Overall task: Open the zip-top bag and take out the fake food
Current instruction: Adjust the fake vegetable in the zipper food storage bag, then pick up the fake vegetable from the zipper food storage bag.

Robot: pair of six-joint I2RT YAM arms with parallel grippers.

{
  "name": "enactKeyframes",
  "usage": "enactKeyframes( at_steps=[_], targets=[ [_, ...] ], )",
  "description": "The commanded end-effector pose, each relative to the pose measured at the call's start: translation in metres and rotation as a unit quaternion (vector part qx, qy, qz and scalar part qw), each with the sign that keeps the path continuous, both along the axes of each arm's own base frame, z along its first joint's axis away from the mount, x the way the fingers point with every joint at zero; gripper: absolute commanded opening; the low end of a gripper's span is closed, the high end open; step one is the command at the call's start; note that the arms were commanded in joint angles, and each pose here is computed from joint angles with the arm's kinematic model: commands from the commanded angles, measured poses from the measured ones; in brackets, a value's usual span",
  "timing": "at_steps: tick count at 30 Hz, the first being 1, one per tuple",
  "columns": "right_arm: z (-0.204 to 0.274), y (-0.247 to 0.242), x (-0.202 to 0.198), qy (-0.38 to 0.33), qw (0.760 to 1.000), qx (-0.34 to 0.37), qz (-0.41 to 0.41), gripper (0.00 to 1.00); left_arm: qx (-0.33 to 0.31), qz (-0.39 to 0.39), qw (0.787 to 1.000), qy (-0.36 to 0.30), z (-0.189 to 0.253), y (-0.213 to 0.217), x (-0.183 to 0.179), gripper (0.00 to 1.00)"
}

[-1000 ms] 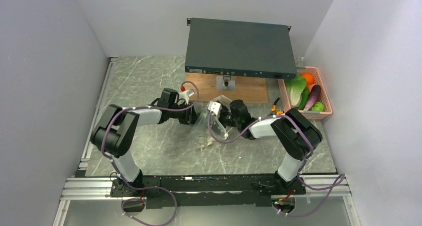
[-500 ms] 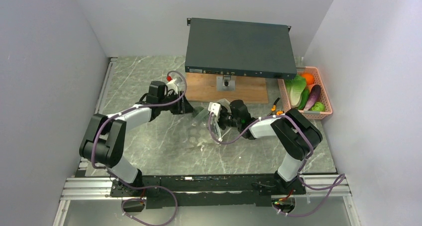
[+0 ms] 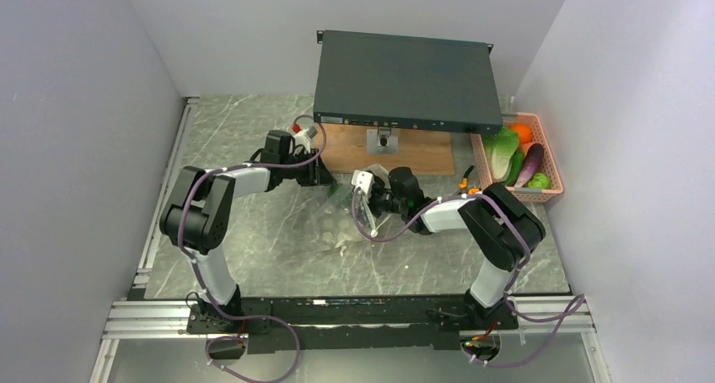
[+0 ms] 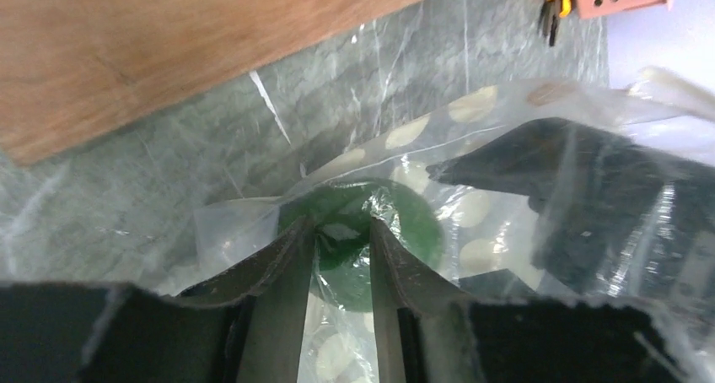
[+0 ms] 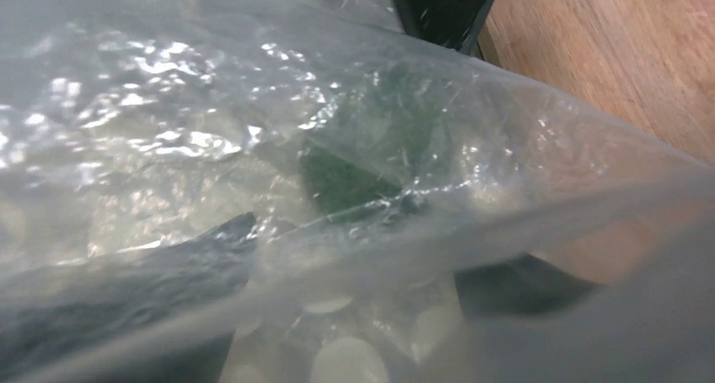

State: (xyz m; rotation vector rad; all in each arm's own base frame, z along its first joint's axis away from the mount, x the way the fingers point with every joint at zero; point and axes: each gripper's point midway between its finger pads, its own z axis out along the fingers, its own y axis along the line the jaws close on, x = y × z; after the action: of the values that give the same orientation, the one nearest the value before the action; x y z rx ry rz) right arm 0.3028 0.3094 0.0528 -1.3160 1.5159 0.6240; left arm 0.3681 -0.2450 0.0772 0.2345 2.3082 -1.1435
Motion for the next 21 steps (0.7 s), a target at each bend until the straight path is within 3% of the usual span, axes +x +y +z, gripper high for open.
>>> enactKeyframes(
  at_steps=[1, 11, 17, 21],
  targets=[
    [0.012, 0.008, 0.013, -0.007, 1.000, 0.016, -0.005, 0.86, 0.004, -0.049, 0.999, 0.016, -0.013, -0.018, -0.015, 0.34],
    [0.006, 0.013, 0.009, 0.009, 1.000, 0.010, 0.004, 0.88, 0.001, -0.070, 0.997, 0.037, -0.024, -0.027, -0.041, 0.30],
    [0.007, 0.020, 0.006, 0.009, 1.000, 0.013, 0.008, 0.98, -0.003, -0.076, 0.996, 0.043, -0.023, -0.031, -0.045, 0.29],
    [0.004, 0.023, 0.007, 0.012, 1.000, 0.009, 0.004, 0.99, -0.006, -0.075, 0.996, 0.046, -0.023, -0.032, -0.047, 0.29]
  ],
)
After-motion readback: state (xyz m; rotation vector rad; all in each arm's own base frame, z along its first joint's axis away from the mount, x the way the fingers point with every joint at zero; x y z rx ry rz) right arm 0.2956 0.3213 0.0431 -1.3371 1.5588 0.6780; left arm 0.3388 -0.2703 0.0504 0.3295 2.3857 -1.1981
